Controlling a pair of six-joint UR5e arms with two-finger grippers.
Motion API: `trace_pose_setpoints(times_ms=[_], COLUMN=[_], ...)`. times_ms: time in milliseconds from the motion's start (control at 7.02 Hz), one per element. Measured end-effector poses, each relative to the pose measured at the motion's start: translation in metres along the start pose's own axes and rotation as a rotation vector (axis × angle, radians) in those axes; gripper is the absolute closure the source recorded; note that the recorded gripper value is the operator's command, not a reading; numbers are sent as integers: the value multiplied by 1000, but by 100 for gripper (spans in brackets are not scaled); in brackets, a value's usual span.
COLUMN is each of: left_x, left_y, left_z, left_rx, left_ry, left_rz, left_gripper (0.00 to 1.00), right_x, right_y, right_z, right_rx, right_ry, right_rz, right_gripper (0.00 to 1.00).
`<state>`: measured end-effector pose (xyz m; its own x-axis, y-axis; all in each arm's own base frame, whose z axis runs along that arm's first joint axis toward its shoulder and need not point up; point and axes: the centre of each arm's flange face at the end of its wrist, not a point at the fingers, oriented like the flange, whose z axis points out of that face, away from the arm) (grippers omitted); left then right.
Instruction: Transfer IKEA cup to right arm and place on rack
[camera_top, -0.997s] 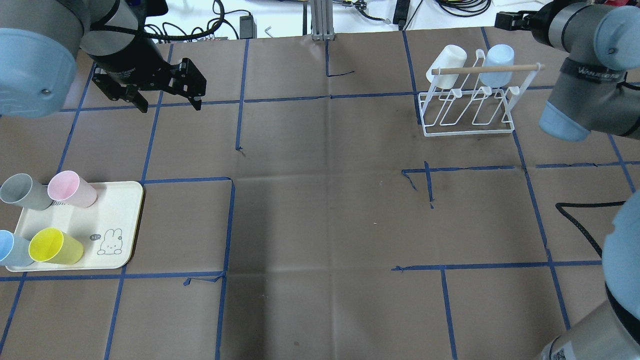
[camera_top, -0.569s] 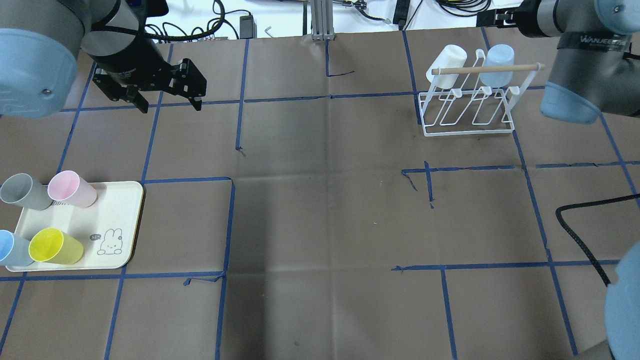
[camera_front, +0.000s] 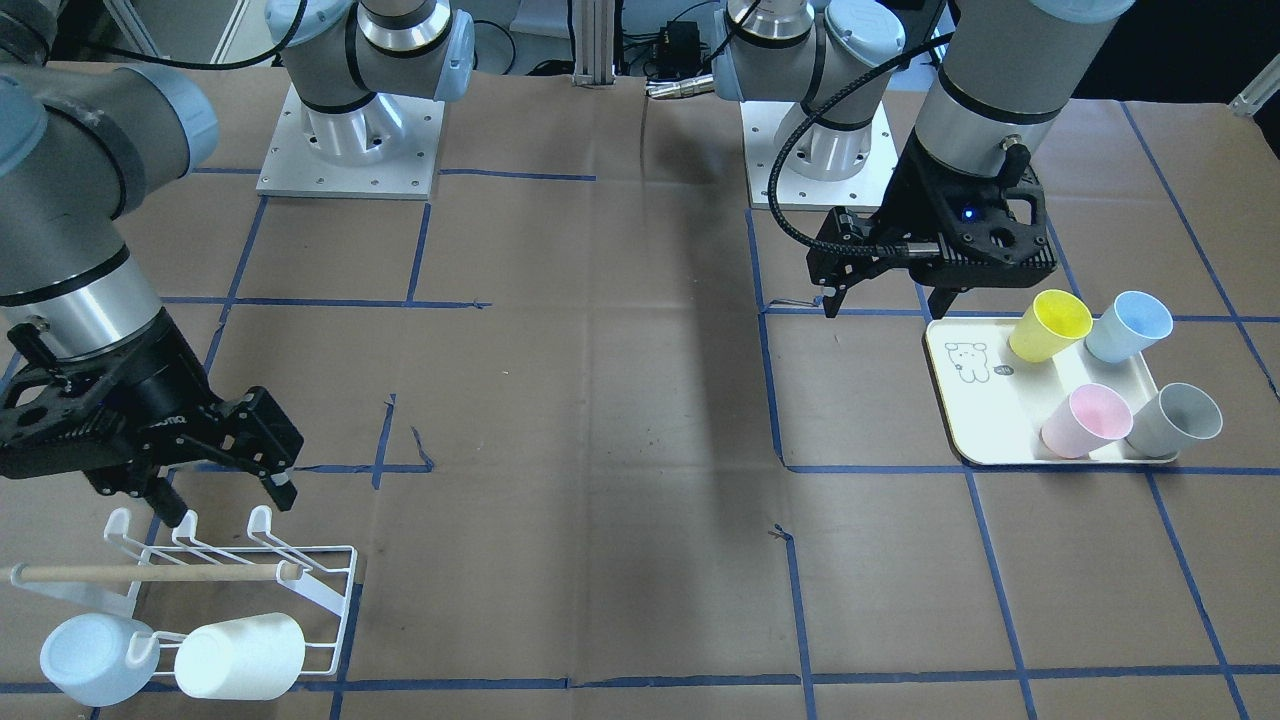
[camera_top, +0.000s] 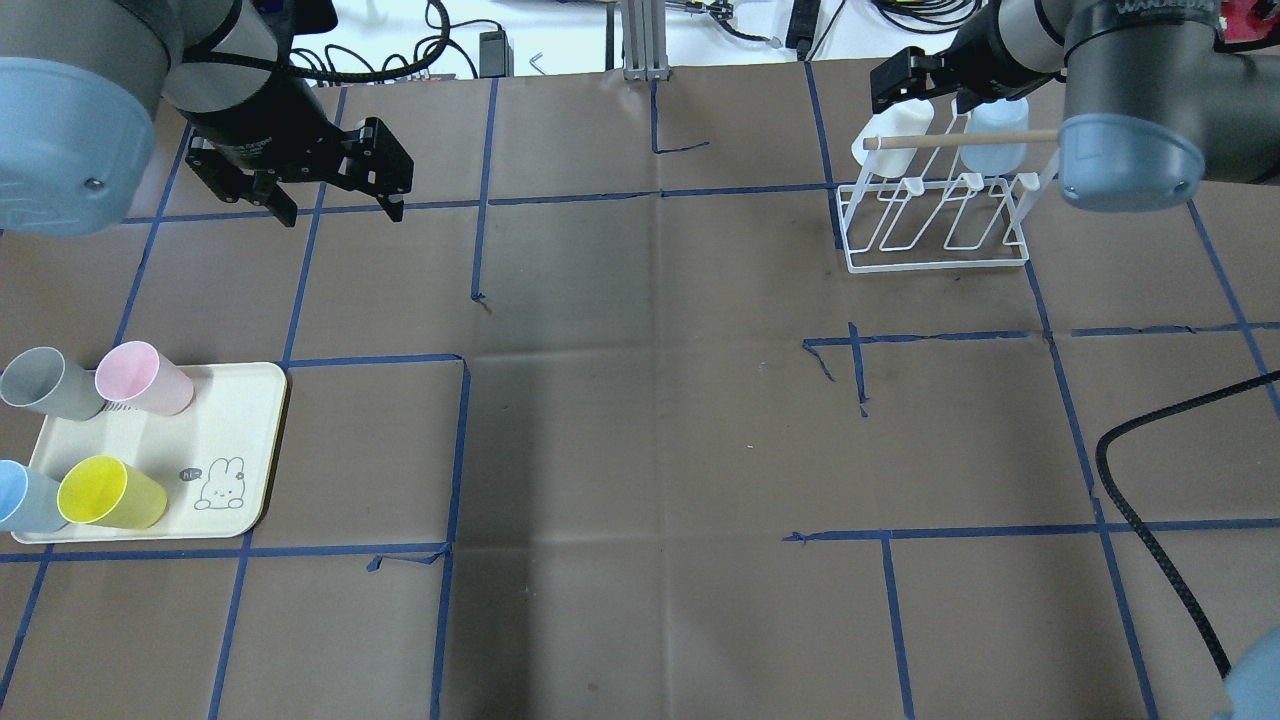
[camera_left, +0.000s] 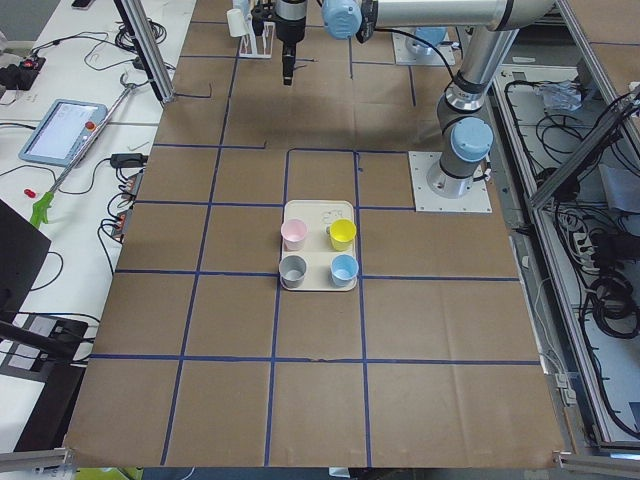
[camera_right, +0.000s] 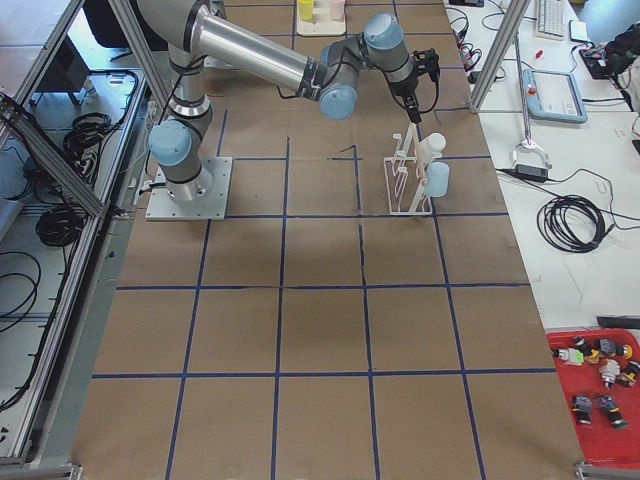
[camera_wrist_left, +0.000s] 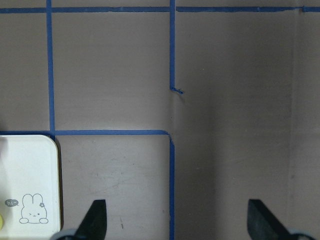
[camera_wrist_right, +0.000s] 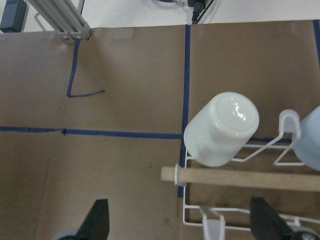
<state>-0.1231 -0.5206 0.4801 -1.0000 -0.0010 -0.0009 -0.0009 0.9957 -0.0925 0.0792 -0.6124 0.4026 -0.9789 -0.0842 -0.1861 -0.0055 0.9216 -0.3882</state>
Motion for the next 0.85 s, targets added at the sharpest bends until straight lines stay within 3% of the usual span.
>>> trace_pose_setpoints(times_ms=[285,569,854], left_x=[0,0,0], left_y=[0,0,0], left_z=[-1,-1,-1], left_rx=[1,2,2], left_ry=[0,0,0], left_rz=[0,0,0], left_gripper=[1,1,1], right_x=[-35,-71,-94], right_y=[18,44,73], right_z=[-17,-41,-71], right_rx=[-134,-226,-288], right_ry=[2,106,138], right_rz=[63,44,97], right_gripper=[0,0,0])
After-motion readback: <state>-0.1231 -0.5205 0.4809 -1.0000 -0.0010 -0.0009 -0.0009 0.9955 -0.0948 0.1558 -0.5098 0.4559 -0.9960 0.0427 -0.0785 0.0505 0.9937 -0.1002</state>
